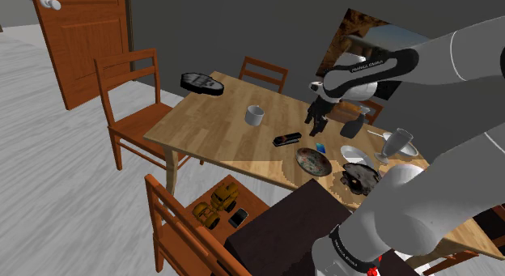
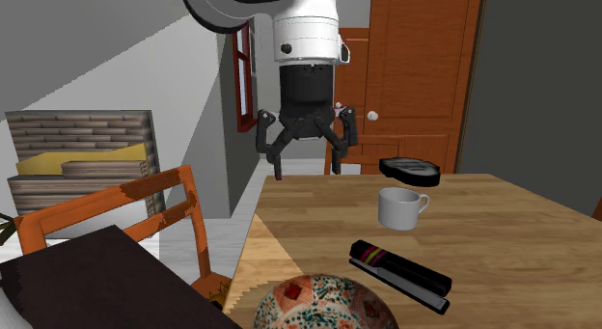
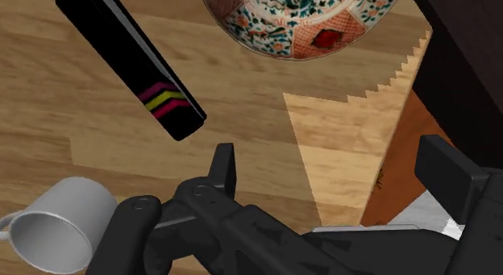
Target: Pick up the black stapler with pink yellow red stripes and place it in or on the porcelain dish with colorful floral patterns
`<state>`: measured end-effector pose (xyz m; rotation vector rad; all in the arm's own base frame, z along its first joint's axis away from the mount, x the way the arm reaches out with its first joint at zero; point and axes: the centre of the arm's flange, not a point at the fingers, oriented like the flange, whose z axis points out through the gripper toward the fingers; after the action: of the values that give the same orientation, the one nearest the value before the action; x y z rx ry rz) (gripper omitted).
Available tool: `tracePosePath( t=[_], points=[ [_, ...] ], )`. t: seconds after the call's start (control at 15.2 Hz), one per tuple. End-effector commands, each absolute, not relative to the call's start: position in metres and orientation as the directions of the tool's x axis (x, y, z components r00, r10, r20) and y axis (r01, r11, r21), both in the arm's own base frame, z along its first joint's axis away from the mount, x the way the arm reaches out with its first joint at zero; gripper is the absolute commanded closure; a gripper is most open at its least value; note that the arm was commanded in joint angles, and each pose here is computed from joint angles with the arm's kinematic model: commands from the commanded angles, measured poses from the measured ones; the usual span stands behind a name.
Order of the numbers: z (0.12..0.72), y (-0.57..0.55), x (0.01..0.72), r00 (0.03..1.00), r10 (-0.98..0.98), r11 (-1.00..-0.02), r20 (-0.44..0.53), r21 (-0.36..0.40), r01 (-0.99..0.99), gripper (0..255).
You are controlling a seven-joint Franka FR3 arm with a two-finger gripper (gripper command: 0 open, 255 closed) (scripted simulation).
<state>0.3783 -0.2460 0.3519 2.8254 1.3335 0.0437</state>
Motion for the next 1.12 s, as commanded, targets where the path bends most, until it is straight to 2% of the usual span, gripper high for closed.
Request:
tracePosePath(
  t=[0.0, 1.06],
  points=[
    [0.331, -0.262, 0.392, 0.583, 0.813, -0.583, 0.009, 0.028, 0.812, 0],
    [0.189, -0.353, 0.510, 0.158, 0.987, -0.158, -0.024, -0.009, 0.987, 0]
  ],
)
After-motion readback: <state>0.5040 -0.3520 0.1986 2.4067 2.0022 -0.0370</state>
